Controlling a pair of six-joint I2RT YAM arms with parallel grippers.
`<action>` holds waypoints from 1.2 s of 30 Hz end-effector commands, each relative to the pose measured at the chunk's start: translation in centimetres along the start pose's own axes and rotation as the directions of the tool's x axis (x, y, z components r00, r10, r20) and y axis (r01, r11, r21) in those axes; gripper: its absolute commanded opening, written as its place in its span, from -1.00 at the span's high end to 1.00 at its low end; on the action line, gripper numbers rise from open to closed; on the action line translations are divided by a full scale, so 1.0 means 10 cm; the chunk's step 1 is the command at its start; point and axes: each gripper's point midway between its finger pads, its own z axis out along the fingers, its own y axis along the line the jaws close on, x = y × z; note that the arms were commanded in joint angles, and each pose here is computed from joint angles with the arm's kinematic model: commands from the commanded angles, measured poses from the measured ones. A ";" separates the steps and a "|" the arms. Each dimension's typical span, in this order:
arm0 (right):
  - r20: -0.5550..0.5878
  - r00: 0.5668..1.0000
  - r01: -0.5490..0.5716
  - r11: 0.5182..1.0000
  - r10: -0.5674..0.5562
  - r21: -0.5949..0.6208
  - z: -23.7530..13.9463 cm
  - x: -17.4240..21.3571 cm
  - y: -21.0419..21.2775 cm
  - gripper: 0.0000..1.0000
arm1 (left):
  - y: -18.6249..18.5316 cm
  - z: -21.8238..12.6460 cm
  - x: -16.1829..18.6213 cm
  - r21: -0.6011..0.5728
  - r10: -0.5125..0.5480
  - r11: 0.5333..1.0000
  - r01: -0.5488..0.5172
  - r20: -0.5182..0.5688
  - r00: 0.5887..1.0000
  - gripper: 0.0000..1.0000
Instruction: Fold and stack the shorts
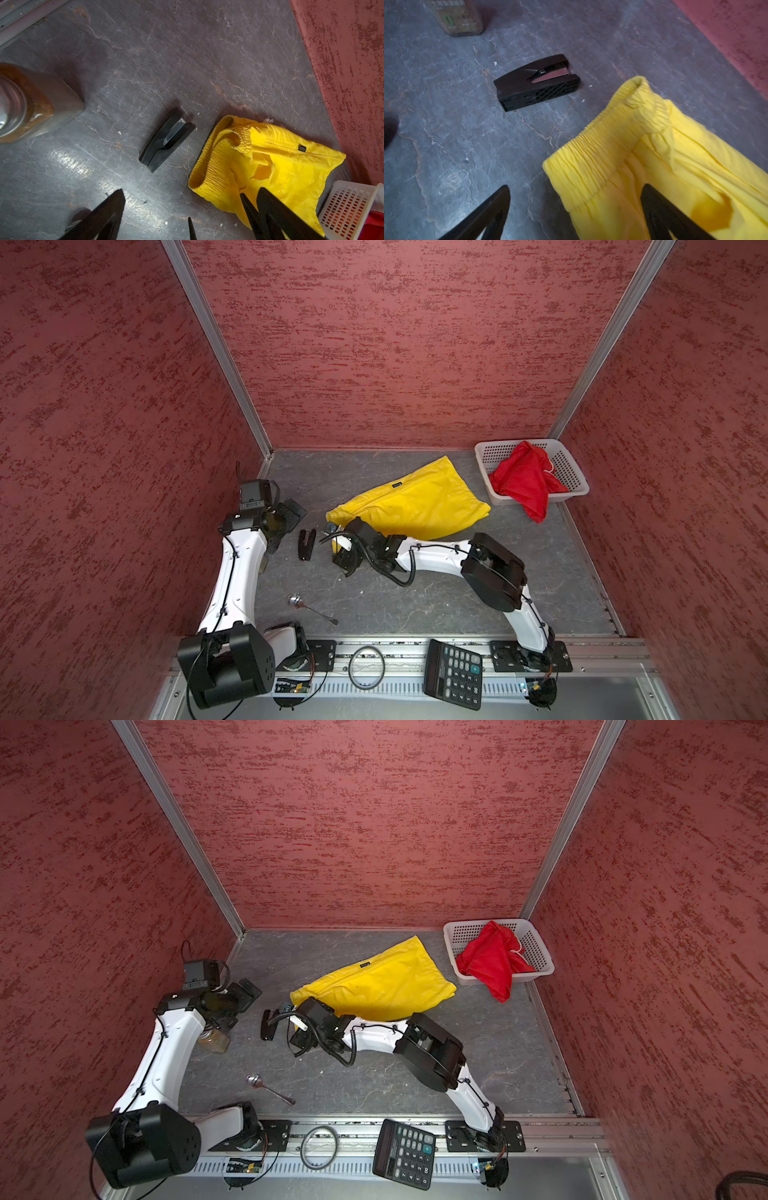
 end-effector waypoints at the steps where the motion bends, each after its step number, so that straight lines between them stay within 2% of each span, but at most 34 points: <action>1: -0.037 0.998 0.045 0.998 -0.047 -0.046 0.20 0.09 0.05 -0.97 | 0.03 0.06 0.00 0.021 -0.001 1.000 0.001 -0.020 1.000 -0.99; 5: -0.135 0.990 0.026 0.995 -0.038 -0.092 0.42 0.34 0.15 -0.97 | 0.00 0.12 0.03 0.066 -0.007 0.998 0.011 -0.050 0.999 -0.99; 8: -0.152 0.988 -0.013 0.995 -0.003 -0.100 0.48 0.42 0.17 -0.76 | -0.01 0.17 0.06 0.076 0.000 0.997 0.006 -0.076 0.997 -0.99; 9: -0.152 0.988 -0.027 0.994 0.010 -0.108 0.48 0.41 0.18 -0.53 | -0.02 0.20 0.08 0.081 0.002 0.997 0.005 -0.090 0.996 -0.99; 11: -0.147 0.989 -0.047 0.992 0.029 -0.117 0.46 0.38 0.16 0.22 | -0.01 0.28 0.15 0.084 0.002 0.996 0.008 -0.115 0.993 -0.99; 12: -0.138 0.990 -0.051 0.992 0.035 -0.119 0.44 0.34 0.14 0.48 | -0.01 0.32 0.18 0.092 0.002 0.996 0.010 -0.126 0.992 -0.99; 15: -0.113 0.992 -0.072 0.991 0.060 -0.109 0.36 0.26 0.04 0.75 | -0.05 0.40 0.29 0.121 0.004 0.993 0.016 -0.159 0.987 -0.99; 22: 0.007 0.982 -0.189 0.975 0.191 -0.120 -0.03 -0.08 -0.29 0.87 | -0.36 0.53 0.63 0.166 0.097 0.984 -0.057 -0.247 0.964 -0.99; 29: 0.114 0.934 -0.312 0.929 0.338 -0.199 -0.35 -0.32 -0.46 0.89 | -0.70 0.69 0.86 0.282 0.062 0.959 0.026 -0.300 0.952 -0.99; 36: 0.121 0.928 -0.323 0.923 0.352 -0.211 -0.39 -0.31 -0.44 0.90 | -1.05 0.81 0.94 0.329 0.048 0.943 0.054 -0.296 0.954 -0.99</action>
